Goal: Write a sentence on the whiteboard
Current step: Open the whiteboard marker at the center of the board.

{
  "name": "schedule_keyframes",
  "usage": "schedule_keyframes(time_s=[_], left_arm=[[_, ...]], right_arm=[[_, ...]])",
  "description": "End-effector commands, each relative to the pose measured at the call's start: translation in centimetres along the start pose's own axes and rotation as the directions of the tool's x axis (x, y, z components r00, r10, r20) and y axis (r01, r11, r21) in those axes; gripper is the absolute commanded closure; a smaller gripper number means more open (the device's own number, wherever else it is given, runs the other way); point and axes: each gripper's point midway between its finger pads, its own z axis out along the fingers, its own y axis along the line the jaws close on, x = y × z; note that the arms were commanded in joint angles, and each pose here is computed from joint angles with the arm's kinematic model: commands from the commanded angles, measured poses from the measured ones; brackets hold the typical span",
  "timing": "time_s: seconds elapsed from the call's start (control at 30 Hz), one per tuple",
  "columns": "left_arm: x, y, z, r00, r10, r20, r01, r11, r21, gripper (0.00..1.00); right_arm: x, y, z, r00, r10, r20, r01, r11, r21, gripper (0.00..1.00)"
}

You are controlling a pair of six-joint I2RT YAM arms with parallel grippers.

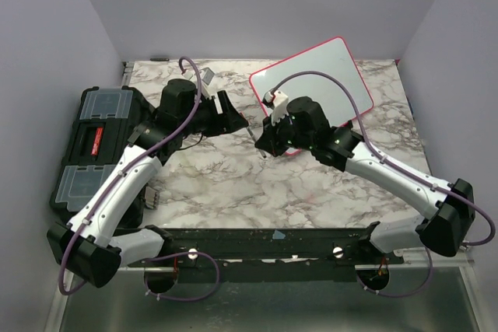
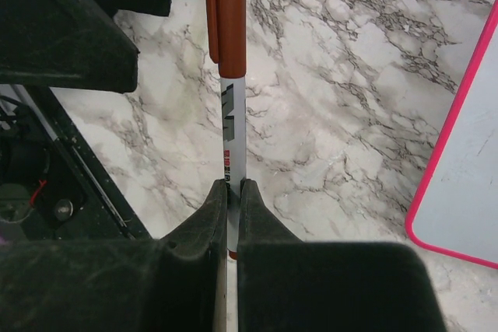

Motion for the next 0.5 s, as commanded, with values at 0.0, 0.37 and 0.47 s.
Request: schedule_keyframes(time_s=[0.0,0.37,0.47], left_arm=[[-0.9,0.3,-0.3,0.998,-0.031,0.045,0.034,0.998,-0.048,0.33],[-1.3,0.4,0.5,0.993,-0.091,0.075,0.094,0.995,-0.037,0.40],[-1.6,0.1,0.8,0.991,-0.105,0.079,0.108,0.994,-0.029,0.43]], right_arm=[[-0.6,-0.8,0.3,0.998,-0.069,-0.013,0.070,0.993,0.095,0.99],[-0.3,-0.6,0.9,0.993,-0.110,-0.032,0.113,0.984,0.136,0.99],[-0.3,-0.2,1.0,0.992,-0.120,-0.035,0.124,0.983,0.133,0.99]])
